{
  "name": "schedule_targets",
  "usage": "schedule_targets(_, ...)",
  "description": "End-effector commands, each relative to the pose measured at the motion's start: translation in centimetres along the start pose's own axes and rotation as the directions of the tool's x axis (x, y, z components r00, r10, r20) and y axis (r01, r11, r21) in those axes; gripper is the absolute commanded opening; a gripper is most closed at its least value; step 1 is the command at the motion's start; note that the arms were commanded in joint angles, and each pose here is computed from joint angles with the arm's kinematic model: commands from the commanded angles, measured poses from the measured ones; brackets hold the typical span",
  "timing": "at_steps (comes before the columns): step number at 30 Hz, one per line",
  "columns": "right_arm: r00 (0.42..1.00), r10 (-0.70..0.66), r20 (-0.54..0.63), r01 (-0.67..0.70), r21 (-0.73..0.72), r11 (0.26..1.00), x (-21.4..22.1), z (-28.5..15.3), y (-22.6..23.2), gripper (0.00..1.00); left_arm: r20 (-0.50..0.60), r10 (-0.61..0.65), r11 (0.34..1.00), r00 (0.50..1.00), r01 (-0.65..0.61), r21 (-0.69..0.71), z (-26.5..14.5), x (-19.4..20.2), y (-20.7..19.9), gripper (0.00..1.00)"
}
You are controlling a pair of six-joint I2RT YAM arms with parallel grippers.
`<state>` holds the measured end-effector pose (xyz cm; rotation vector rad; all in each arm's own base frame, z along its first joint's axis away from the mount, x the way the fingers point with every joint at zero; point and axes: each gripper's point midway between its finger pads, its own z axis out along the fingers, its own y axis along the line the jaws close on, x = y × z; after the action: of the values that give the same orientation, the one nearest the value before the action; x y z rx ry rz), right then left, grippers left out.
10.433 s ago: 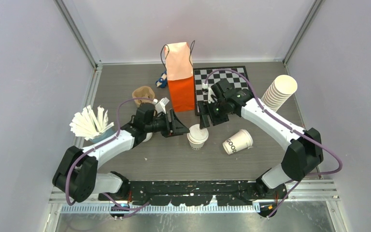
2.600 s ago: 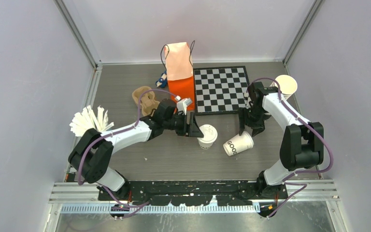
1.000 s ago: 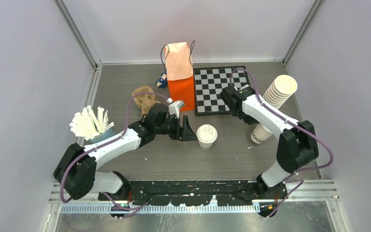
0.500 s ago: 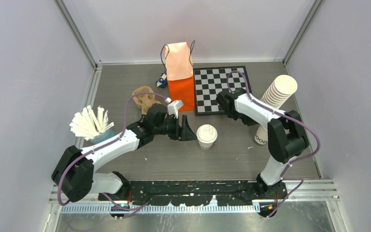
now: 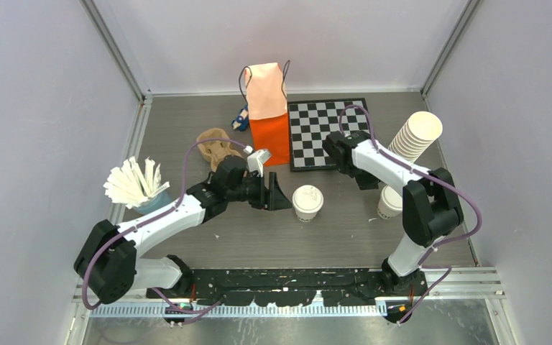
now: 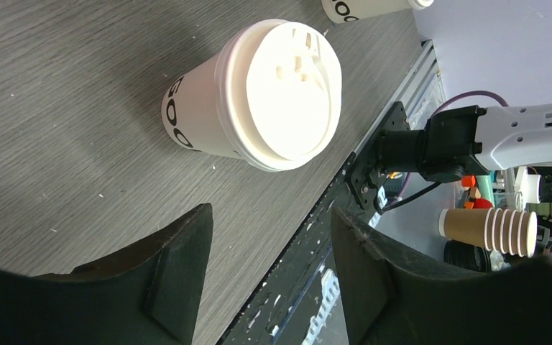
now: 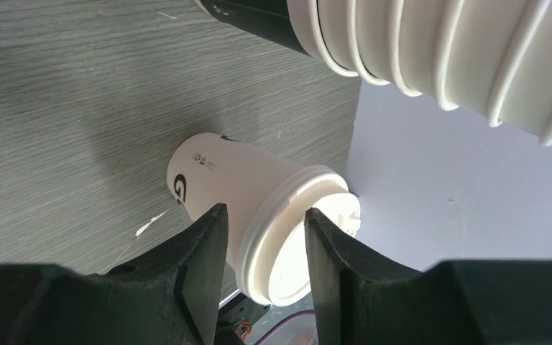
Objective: Pack the takeout coffee
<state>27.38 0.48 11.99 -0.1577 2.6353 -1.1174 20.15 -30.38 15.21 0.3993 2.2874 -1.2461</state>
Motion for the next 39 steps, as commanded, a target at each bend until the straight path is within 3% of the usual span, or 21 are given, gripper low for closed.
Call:
schedule_targets(1, 0.99, 0.123, 0.064, -0.114, -0.133, 0.985, -1.3, -3.0, -0.8, 0.5, 0.018, -0.002, 1.0, 1.0, 0.002, 0.014, 0.2, -0.2, -0.2, 0.62)
schedule_targets(6, 0.975, 0.202, 0.095, -0.172, -0.259, 0.951, -2.0, -5.8, -1.8, 0.57, 0.016, -0.019, 0.999, 1.0, 0.019, 0.035, 0.7, -0.3, -0.4, 0.62)
schedule_targets(9, 0.961, 0.254, 0.114, -0.18, -0.439, 0.88, -2.5, -8.4, -0.7, 0.63, 0.021, -0.025, 0.999, 0.999, 0.024, 0.035, 1.1, -0.4, -0.3, 0.62)
schedule_targets(12, 0.94, 0.312, 0.138, -0.151, -0.65, 0.745, -3.3, -11.8, 1.4, 0.69, 0.018, -0.043, 0.998, 0.999, 0.042, 0.044, 1.9, -0.5, 0.0, 0.61)
schedule_targets(18, 0.874, 0.478, 0.085, -0.108, -0.925, 0.363, -4.7, -18.3, 5.3, 0.75, 0.003, -0.08, 0.993, 0.997, 0.079, 0.083, 3.5, -0.6, -0.1, 0.6)
schedule_targets(21, 0.873, 0.487, 0.043, -0.111, -0.952, 0.284, -5.1, -19.1, 6.7, 0.72, 0.004, -0.089, 0.994, 0.996, 0.089, 0.07, 3.9, -0.7, 0.4, 0.58)
schedule_targets(31, 0.903, 0.429, 0.032, -0.116, -0.942, 0.316, -4.1, -17.9, 7.7, 0.67, -0.002, -0.109, 0.993, 0.994, 0.109, 0.054, 5.7, -1.2, 1.0, 0.56)
schedule_targets(39, 0.879, 0.471, 0.077, -0.128, -0.913, 0.387, -3.4, -17.4, 5.2, 0.67, -0.015, -0.099, 0.992, 0.995, 0.1, 0.073, 8.0, -1.3, 0.3, 0.54)
